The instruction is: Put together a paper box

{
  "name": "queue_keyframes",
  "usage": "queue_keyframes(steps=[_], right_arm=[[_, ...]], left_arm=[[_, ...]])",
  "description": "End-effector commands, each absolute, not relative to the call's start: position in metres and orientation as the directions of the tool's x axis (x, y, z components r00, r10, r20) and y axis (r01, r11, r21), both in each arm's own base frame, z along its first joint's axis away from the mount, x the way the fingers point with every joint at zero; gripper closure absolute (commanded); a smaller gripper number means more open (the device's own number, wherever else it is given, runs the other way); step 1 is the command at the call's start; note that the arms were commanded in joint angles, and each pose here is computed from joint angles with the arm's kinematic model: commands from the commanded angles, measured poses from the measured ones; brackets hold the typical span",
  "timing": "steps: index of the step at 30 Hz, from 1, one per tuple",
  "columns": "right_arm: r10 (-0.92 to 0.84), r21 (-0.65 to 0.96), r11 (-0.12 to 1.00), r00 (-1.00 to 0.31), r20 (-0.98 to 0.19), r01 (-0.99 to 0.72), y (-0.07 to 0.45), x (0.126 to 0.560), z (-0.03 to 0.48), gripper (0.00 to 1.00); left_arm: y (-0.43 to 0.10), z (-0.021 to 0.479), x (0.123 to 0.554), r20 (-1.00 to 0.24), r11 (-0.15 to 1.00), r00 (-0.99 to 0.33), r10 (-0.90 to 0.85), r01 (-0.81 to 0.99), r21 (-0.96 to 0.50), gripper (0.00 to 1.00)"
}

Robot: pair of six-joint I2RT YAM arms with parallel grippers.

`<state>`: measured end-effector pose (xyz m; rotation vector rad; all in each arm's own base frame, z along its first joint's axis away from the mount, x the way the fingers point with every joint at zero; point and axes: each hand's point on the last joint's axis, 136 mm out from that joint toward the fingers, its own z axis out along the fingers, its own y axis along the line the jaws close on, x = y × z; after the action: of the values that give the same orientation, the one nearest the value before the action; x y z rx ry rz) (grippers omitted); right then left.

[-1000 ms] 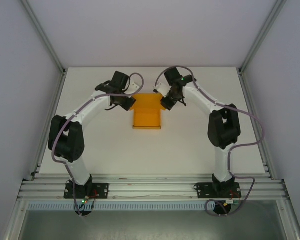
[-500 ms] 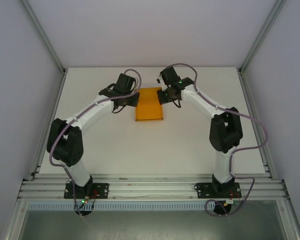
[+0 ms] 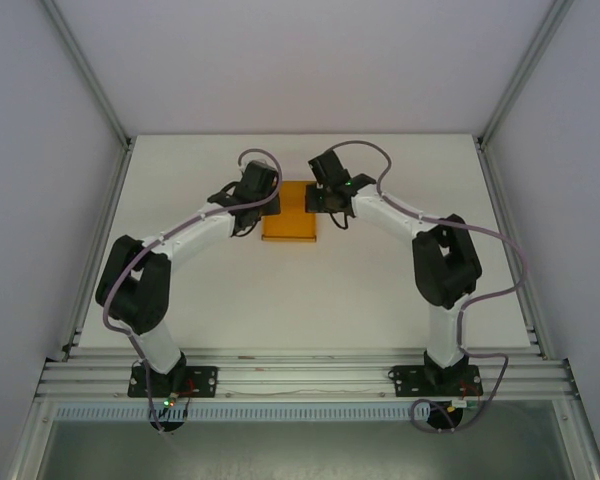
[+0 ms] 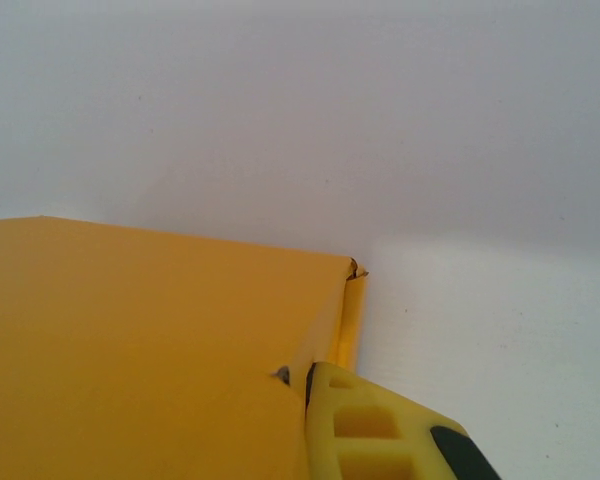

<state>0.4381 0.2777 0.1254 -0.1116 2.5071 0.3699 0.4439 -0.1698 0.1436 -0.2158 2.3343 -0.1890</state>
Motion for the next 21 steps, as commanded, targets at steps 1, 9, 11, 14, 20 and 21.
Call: queue_keyframes(steps=[1, 9, 11, 14, 20, 21], right_arm=[[0.065, 0.291, 0.944, -0.771, -0.633, -0.159, 0.294, 0.448, 0.133, 1.0], [0.0, 0.198, 0.961, -0.719, -0.695, -0.192, 0.282, 0.43, 0.103, 1.0], [0.0, 0.185, 0.965, -0.708, -0.706, -0.184, 0.275, 0.424, 0.093, 1.0], [-0.005, 0.168, 0.97, -0.707, -0.707, -0.176, 0.267, 0.416, 0.075, 1.0], [-0.091, 0.067, 0.977, -0.675, -0.732, -0.205, 0.263, 0.403, 0.069, 1.0], [-0.099, 0.059, 0.976, -0.677, -0.73, -0.207, 0.261, 0.402, 0.067, 1.0]], left_arm=[[-0.191, 0.131, 0.445, -0.683, 0.961, -0.689, -0.243, -0.074, -0.267, 1.0], [-0.179, 0.098, 0.411, -0.656, 0.973, -0.728, -0.199, -0.065, -0.223, 1.0], [-0.18, 0.093, 0.402, -0.657, 0.974, -0.731, -0.184, -0.047, -0.221, 0.97], [-0.184, 0.09, 0.392, -0.675, 0.974, -0.72, -0.159, -0.002, -0.228, 0.91], [-0.169, 0.084, 0.376, -0.677, 0.981, -0.721, -0.146, -0.019, -0.191, 0.78], [-0.169, 0.087, 0.373, -0.676, 0.981, -0.722, -0.145, -0.014, -0.195, 0.64]])
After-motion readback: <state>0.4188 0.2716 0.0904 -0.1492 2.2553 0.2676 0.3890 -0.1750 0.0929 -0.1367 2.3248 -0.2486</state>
